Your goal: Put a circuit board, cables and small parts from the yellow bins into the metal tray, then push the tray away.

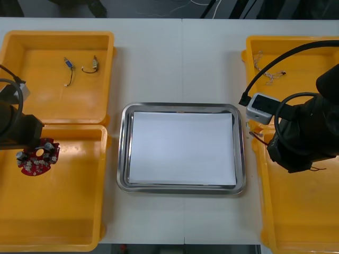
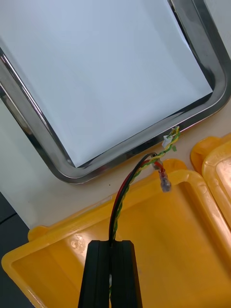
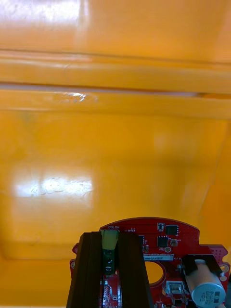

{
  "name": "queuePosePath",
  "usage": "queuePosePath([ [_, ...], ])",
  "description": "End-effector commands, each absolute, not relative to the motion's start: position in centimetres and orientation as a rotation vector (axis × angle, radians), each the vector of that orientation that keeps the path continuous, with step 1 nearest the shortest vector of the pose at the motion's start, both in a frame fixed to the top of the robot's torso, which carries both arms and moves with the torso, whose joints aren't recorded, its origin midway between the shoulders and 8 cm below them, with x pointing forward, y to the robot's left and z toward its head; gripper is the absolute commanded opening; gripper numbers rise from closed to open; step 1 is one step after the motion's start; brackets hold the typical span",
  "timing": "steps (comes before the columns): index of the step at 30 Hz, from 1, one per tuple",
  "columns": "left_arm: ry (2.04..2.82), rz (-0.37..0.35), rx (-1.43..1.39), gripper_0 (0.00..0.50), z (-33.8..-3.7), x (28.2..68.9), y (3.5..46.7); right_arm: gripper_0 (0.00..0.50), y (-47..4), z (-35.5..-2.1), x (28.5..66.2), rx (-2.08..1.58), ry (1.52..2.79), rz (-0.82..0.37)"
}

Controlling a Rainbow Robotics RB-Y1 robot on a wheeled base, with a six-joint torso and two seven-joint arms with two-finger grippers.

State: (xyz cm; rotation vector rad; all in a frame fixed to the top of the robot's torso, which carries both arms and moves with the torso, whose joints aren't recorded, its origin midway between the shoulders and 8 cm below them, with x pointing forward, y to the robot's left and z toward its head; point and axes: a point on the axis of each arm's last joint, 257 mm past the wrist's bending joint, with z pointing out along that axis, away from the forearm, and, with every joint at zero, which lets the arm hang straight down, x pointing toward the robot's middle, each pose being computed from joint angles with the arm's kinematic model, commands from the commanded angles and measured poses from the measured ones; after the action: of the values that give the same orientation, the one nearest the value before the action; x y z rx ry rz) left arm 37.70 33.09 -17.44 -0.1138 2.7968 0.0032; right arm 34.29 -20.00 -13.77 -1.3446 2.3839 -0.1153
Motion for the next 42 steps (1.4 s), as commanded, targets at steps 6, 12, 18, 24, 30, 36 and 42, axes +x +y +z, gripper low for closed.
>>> queuePosePath([
  [6, 2.728, -0.05, 0.026, 0.0, -14.2, 39.8, 26.6, 0.0, -20.0, -12.6, 34.9, -1.311, 2.378, -0.166],
  [12, 2.713, -0.062, 0.099, 0.001, -13.7, 40.2, 23.2, 0.0, -20.3, -12.6, 34.9, -1.304, 2.385, -0.176],
  [18, 2.704, -0.098, 0.081, 0.0, -13.6, 40.1, 19.8, 0.0, -20.6, -12.6, 35.0, -1.298, 2.39, -0.195],
  [24, 2.712, -0.07, 0.057, 0.0, -14.4, 39.7, 17.4, 0.0, -20.8, -12.6, 35.2, -1.286, 2.394, -0.201],
  [30, 2.673, -0.063, 0.031, 0.0, -15.6, 40.1, 14.3, 0.0, -20.8, -12.6, 35.2, -1.285, 2.394, -0.202],
  [36, 2.634, -0.069, 0.053, 0.0, -17.6, 40.2, 11.0, 0.0, -21.0, -12.7, 35.2, -1.281, 2.402, -0.206],
  [42, 2.625, -0.057, 0.072, 0.0, -19.9, 40.3, 9.1, 0.0, -21.0, -12.7, 35.2, -1.28, 2.404, -0.207],
])
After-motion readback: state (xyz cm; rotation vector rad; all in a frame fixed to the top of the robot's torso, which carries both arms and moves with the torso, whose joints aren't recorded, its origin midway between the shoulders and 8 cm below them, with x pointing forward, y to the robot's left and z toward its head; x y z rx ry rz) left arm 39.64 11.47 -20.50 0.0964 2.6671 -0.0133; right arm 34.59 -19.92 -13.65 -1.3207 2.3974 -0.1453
